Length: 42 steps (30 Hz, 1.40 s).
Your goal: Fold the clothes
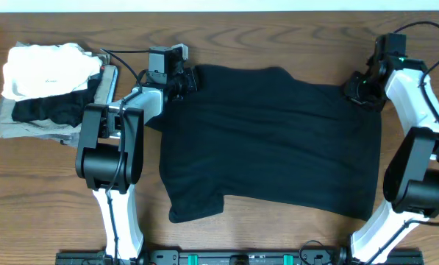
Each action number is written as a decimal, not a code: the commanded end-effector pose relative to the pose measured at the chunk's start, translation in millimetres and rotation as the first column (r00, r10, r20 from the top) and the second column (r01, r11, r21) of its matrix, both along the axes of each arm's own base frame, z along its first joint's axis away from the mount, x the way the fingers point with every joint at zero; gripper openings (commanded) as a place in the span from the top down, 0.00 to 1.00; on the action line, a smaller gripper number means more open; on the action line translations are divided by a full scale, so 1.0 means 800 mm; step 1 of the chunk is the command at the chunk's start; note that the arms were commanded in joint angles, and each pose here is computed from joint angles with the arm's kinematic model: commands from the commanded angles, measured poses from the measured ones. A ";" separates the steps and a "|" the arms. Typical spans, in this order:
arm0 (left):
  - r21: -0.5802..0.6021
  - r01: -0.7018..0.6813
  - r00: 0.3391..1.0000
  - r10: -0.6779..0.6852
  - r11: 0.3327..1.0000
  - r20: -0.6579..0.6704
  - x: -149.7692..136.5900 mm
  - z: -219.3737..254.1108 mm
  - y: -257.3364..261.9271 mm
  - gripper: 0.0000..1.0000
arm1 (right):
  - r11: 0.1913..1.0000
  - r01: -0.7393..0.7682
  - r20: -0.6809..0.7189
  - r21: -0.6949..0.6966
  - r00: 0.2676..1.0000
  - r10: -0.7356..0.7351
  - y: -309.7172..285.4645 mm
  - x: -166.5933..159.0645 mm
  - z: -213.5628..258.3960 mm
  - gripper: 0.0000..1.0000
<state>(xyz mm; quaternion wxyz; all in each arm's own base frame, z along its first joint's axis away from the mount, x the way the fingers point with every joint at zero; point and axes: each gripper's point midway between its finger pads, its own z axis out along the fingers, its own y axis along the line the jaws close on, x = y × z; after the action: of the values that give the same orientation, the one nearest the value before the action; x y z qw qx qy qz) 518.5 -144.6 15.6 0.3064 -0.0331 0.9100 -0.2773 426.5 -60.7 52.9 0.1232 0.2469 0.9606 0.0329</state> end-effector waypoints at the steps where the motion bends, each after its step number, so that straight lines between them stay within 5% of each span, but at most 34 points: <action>1: 0.034 -0.039 0.999 0.039 0.999 0.003 0.008 -0.006 0.011 0.94 | 0.994 0.011 -0.050 -0.110 0.999 -0.016 -0.025 -0.002 -0.026 0.73; 12: 0.128 -0.126 0.992 0.124 0.984 0.025 0.017 -0.013 0.037 0.94 | 0.992 0.076 -0.040 -0.105 0.996 -0.081 -0.077 0.008 -0.076 0.75; 20: 0.166 -0.156 0.988 0.152 0.974 0.036 0.020 -0.015 0.047 0.94 | 0.988 0.111 -0.040 -0.112 0.992 -0.116 -0.101 0.010 -0.106 0.99; 32: 0.199 -0.143 0.988 0.127 0.969 0.093 0.029 -0.006 0.050 0.94 | 0.982 0.133 -0.027 -0.132 0.990 -0.138 -0.129 0.006 -0.105 0.99; 42: 0.162 -0.166 0.967 0.129 0.973 0.217 0.039 0.084 0.049 0.83 | 0.979 0.146 0.008 -0.142 0.989 -0.146 -0.139 0.021 -0.062 0.93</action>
<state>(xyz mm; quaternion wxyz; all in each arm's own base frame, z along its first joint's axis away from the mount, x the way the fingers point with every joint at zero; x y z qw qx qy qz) 538.8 -110.0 27.0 0.3689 -0.0497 0.9117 -0.1740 443.1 -158.6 1.1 0.1431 0.3053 0.9410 -0.0277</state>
